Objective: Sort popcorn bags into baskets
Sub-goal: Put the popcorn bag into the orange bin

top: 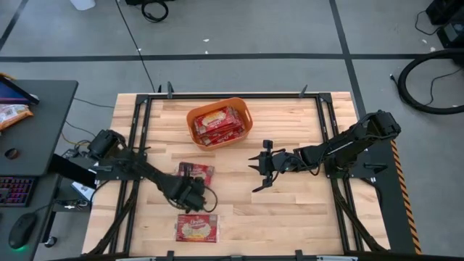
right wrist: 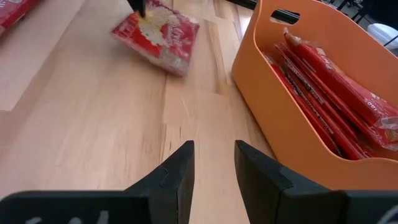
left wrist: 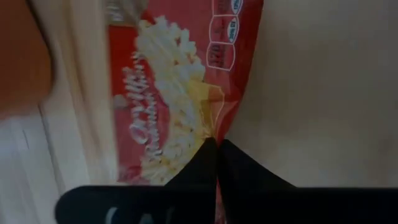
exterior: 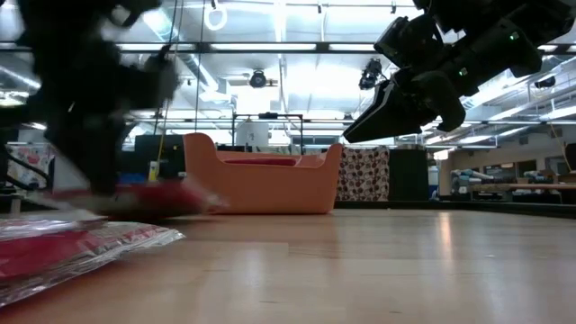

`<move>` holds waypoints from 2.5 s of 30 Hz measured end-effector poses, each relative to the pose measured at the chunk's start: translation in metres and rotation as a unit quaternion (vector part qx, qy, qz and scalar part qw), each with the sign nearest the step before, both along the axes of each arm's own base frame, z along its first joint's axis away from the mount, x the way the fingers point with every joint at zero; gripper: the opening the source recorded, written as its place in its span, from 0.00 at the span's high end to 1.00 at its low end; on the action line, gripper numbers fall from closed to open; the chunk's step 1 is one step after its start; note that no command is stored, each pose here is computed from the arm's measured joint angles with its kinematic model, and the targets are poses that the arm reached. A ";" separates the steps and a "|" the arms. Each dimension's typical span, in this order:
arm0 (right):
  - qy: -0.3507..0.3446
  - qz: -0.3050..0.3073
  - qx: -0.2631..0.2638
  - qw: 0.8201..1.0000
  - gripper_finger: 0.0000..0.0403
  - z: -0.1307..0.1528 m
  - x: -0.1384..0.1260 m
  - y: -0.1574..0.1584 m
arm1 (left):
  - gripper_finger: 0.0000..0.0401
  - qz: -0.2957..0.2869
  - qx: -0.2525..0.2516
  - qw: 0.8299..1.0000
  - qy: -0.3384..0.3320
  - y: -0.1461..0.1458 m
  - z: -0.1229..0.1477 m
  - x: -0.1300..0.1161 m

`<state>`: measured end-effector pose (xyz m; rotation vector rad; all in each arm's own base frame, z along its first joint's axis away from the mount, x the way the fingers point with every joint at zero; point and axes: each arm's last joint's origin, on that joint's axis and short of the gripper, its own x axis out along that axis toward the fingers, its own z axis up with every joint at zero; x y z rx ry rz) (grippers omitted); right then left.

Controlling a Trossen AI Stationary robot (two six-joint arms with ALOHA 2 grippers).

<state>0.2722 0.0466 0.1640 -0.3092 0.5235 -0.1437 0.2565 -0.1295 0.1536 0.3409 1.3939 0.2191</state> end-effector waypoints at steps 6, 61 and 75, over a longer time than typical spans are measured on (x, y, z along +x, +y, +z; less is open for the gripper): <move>0.001 0.001 -0.002 1.000 0.71 0.000 0.000 0.000 | 0.99 0.018 -0.095 0.994 -0.060 0.016 0.057 0.036; 0.039 -0.015 -0.016 0.999 0.71 -0.006 -0.004 -0.003 | 0.64 0.008 -0.325 0.941 -0.089 0.007 0.093 0.081; 0.031 -0.019 -0.013 0.999 0.71 -0.005 -0.003 -0.003 | 0.64 0.012 -0.328 0.943 0.055 -0.101 -0.001 0.059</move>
